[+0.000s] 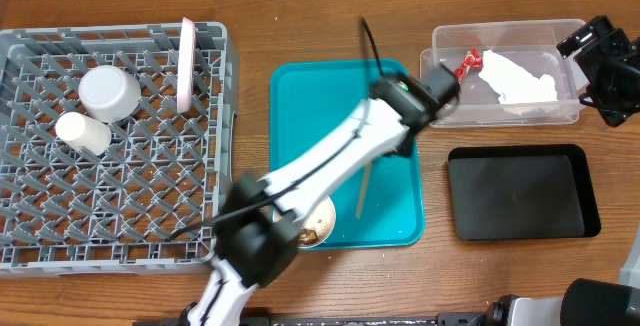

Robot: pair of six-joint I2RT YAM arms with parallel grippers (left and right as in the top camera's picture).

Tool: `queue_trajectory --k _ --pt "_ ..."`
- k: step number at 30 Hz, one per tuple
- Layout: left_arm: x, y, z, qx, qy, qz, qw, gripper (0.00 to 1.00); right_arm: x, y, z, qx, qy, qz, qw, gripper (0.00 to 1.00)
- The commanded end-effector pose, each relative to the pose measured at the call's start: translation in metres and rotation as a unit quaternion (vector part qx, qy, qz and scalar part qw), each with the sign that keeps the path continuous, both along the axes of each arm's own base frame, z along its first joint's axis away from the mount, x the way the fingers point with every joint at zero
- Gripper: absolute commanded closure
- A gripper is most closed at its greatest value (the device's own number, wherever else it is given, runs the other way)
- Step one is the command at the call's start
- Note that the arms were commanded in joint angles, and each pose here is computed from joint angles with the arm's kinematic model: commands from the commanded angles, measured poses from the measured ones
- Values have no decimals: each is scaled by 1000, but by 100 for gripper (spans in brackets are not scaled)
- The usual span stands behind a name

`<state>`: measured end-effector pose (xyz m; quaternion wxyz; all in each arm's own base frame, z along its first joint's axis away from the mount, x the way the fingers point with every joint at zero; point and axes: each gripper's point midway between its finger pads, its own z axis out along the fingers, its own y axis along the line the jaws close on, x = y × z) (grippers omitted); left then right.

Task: Sort waste into correct bins and load items into the dishwasher
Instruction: 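Carry the chopstick to the dish rack and insert it, then release the chopstick and withdraw the left gripper from the rack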

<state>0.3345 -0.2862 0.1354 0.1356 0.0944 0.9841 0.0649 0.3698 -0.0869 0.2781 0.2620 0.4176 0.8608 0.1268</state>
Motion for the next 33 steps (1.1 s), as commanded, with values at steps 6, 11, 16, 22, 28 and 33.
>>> queue_trajectory --k 6,11,16,22,28,33 --pt "9 162 114 127 -67 73 987 96 2 -3 4 -5 -6 -5 1000 0" --pt "11 187 92 121 10 30 992 96 2 -3 4 -5 -6 -5 1000 0" --pt "26 206 61 99 35 28 994 96 2 -3 4 -5 -6 -5 1000 0" --pt "42 260 33 59 48 106 991 96 2 -4 4 -5 -6 -5 1000 0" --pt "50 266 19 9 55 93 994 96 2 -3 4 -5 -6 -5 1000 0" --pt "50 272 2 20 61 78 995 96 2 -3 4 -5 -6 -5 1000 0"
